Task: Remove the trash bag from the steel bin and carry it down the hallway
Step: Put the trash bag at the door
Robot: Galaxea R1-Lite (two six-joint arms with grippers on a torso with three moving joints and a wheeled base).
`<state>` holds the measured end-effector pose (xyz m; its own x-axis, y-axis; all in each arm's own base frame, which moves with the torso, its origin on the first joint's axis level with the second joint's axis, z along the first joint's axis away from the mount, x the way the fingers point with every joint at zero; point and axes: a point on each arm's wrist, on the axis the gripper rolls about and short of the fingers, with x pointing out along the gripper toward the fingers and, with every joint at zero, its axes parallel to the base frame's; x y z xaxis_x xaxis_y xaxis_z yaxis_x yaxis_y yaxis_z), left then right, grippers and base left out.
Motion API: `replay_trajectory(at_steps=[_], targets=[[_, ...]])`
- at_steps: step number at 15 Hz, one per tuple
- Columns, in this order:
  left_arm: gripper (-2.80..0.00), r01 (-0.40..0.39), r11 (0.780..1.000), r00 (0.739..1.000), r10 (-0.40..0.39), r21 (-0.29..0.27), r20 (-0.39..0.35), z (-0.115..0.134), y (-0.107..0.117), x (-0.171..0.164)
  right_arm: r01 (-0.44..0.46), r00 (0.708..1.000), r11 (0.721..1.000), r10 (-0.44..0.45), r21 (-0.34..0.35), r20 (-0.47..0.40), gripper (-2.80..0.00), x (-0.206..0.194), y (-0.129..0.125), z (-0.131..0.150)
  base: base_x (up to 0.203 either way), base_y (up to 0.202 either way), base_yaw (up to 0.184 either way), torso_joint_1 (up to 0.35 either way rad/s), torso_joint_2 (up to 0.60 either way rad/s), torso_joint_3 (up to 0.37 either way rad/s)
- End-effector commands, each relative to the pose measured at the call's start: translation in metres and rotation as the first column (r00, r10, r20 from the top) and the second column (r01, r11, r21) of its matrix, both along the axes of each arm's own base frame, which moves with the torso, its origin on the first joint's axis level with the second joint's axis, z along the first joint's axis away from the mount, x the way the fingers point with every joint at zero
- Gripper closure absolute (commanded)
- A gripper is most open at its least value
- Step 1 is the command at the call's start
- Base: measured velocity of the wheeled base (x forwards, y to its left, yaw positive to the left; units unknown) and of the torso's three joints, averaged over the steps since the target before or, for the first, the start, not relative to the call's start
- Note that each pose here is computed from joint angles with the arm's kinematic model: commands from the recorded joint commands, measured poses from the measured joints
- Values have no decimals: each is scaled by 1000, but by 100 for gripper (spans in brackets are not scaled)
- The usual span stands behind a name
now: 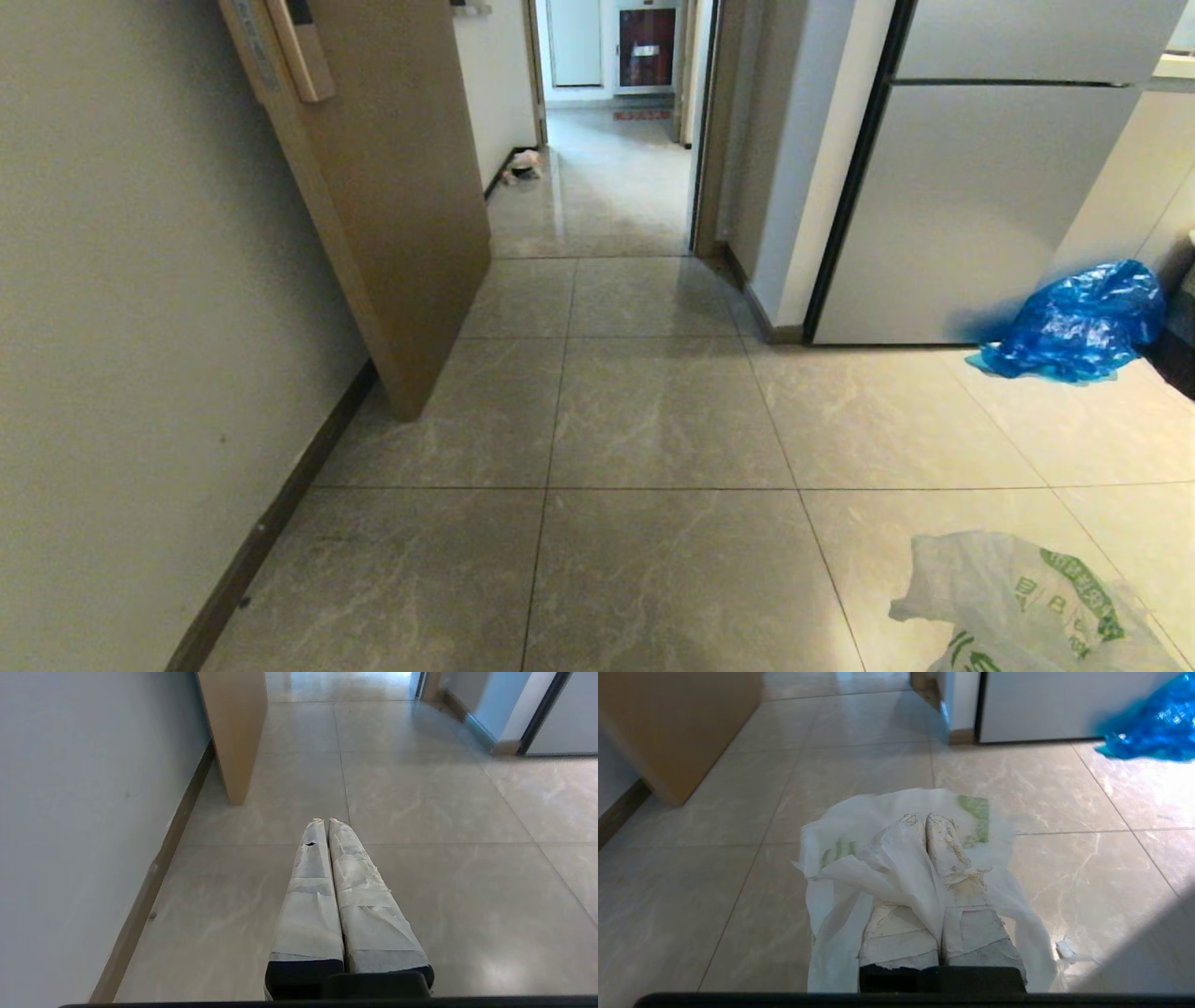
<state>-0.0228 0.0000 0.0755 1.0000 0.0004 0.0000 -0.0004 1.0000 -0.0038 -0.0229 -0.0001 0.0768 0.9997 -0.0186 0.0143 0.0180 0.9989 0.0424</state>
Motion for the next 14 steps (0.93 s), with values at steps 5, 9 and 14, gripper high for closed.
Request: replay_trajectory(at_steps=[5, 9, 14], targets=[[0, -1, 1000, 1000, 1, 1, 0, 0, 0, 0, 0, 1000, 1000, 0, 1, 0, 0, 0, 0, 0, 183, -1, -3, 3, 1, 1], [0, 0, 1000, 1000, 0, 2, 0, 0, 0, 0, 0, 1000, 1000, 0, 1, 0, 0, 0, 0, 0, 183, 0, -3, 4, 1, 2], [0, -1, 1000, 1000, 1, 2, 0, 0, 0, 0, -1, 1000, 1000, 1, 1, 0, 0, 0, 0, 0, 186, 0, -1, 0, 1, 3]])
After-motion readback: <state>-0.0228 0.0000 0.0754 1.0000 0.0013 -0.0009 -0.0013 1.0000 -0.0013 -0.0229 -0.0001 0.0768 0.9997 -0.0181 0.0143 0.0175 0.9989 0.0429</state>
